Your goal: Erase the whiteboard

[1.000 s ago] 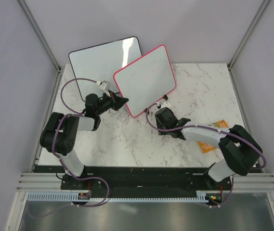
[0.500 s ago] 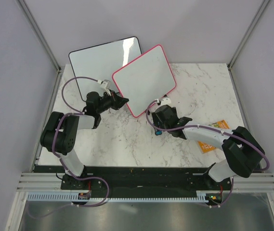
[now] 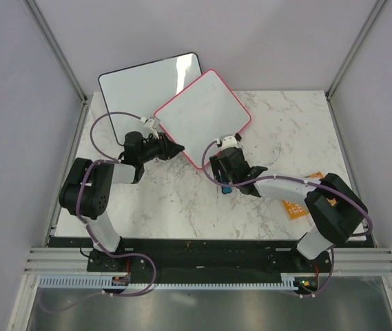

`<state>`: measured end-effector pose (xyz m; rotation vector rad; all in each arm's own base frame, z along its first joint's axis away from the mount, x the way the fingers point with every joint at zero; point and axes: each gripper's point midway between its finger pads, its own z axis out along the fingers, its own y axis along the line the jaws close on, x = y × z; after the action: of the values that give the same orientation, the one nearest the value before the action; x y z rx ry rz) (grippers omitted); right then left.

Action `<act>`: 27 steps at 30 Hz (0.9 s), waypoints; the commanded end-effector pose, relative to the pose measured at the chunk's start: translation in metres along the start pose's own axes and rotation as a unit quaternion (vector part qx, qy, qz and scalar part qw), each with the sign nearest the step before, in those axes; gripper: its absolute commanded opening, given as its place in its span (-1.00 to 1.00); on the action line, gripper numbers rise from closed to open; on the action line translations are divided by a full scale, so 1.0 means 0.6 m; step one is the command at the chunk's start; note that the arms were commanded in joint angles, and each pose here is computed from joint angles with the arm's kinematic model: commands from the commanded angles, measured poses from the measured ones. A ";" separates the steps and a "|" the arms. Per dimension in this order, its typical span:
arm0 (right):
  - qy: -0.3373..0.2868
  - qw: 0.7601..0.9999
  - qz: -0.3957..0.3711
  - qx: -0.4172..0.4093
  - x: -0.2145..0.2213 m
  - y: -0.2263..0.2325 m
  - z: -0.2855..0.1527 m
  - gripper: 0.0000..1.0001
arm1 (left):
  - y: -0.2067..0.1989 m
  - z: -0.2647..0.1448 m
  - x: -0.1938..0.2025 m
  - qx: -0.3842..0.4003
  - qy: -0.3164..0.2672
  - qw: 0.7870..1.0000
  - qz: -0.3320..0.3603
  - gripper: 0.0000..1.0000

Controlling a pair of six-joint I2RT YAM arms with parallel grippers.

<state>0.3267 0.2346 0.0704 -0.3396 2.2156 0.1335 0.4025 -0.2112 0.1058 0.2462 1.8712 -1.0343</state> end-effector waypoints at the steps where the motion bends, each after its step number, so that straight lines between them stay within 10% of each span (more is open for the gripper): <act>1: -0.037 0.999 -0.005 -0.031 -0.042 0.036 0.036 0.52 | -0.016 0.003 -0.002 0.022 0.008 1.000 0.011 -0.21; 27: -0.067 0.996 0.003 -0.065 -0.060 0.061 0.129 0.47 | -0.045 -0.063 0.032 0.000 0.018 1.000 -0.013 0.00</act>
<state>0.3851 0.2625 0.0362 -0.3321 2.1525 0.1623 0.3671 -0.2053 0.1019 0.2330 1.9325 -1.0471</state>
